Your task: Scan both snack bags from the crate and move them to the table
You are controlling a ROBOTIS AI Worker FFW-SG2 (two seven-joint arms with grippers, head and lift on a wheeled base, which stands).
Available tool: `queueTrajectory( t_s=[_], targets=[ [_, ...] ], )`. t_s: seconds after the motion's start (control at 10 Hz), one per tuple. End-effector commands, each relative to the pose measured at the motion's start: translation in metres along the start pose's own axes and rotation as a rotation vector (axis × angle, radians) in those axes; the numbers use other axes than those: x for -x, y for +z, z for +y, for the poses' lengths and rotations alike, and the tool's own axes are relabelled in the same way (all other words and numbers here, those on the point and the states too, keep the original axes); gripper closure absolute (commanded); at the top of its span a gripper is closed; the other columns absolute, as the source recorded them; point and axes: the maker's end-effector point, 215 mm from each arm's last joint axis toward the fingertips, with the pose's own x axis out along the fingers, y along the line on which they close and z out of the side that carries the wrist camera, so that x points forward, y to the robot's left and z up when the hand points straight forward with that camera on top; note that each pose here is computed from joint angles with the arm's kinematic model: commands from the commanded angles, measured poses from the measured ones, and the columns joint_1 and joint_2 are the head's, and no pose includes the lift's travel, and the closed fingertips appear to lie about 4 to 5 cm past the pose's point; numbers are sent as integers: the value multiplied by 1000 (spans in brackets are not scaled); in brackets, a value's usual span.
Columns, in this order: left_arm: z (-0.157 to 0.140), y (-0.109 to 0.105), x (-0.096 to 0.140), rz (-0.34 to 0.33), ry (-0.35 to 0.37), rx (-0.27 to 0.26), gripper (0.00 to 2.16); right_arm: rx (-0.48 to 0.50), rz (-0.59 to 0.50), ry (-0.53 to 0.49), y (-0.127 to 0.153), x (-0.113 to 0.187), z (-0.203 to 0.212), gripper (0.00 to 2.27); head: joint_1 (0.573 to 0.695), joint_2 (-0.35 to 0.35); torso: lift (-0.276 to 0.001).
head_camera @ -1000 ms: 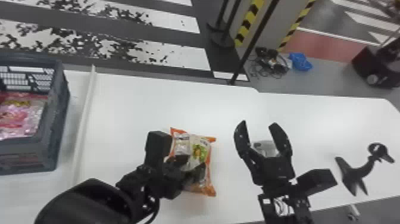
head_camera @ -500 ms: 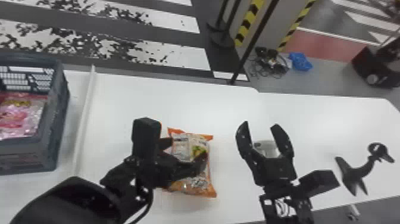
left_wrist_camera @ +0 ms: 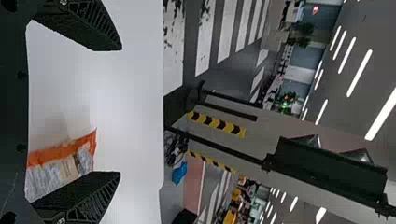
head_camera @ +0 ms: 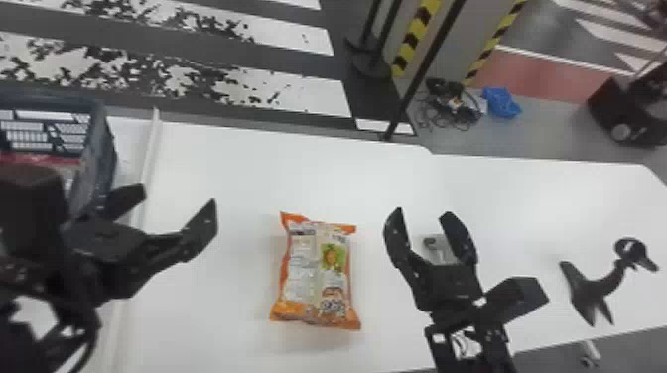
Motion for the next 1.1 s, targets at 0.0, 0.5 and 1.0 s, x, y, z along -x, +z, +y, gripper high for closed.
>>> queueTrajectory(
  t_s=[0.0, 0.5, 1.0],
  targets=[
    [52, 24, 43, -47, 99, -32, 36, -5, 40, 5, -16, 0, 1, 130, 695, -332, -87],
    [173, 23, 101, -82, 332, -10, 36, -44, 112, 49, -42, 0, 29, 2138, 695, -94, -87],
    [183, 28, 111, -103, 347, -2, 36, -124, 187, 91, -81, 5, 96, 2243, 695, 91, -87]
  ],
)
